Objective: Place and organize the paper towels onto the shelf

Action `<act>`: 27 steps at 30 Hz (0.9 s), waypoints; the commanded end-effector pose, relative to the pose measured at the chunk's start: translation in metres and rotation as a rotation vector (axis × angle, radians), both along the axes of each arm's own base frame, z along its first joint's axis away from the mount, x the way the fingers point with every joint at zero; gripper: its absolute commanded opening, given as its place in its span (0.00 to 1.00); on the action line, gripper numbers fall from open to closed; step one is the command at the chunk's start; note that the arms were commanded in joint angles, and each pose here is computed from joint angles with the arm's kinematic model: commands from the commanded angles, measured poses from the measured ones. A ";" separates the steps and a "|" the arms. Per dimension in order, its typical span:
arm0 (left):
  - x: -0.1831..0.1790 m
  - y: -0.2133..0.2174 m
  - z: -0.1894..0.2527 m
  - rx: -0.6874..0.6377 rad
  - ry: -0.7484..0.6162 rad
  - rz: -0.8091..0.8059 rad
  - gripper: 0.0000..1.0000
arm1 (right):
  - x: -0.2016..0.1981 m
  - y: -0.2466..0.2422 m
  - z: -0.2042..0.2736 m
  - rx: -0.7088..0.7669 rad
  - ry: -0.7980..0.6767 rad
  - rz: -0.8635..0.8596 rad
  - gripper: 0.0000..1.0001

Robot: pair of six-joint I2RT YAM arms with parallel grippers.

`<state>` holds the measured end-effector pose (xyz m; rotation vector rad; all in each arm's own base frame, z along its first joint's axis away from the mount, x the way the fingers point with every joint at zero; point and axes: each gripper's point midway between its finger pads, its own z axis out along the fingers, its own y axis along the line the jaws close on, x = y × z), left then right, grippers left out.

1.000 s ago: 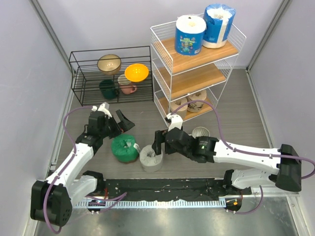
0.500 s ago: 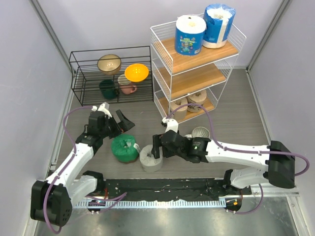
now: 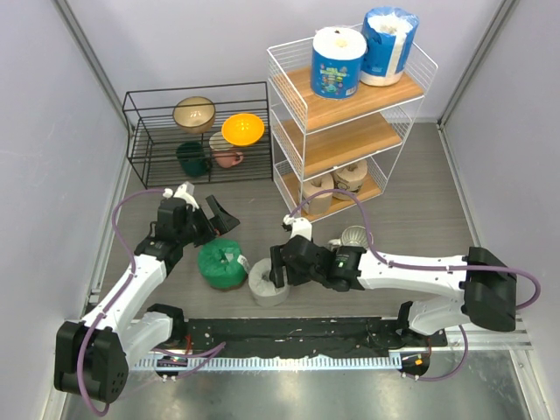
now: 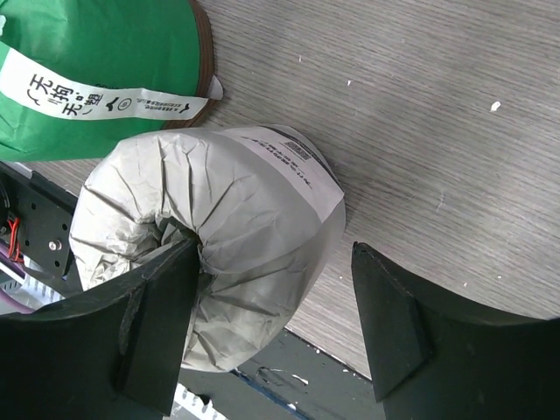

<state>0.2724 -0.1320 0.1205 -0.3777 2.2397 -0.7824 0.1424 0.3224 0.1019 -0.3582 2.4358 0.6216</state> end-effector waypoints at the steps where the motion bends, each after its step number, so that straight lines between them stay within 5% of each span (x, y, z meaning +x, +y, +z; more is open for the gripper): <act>1: 0.005 -0.004 0.011 -0.018 -0.034 -0.013 1.00 | -0.003 0.002 -0.008 -0.015 0.007 0.006 0.73; 11: 0.004 -0.004 0.012 -0.013 -0.033 -0.012 1.00 | 0.001 -0.001 0.008 0.022 -0.013 -0.030 0.43; 27: 0.003 -0.004 0.011 -0.017 -0.038 -0.012 1.00 | 0.041 -0.070 0.135 0.204 -0.247 -0.280 0.40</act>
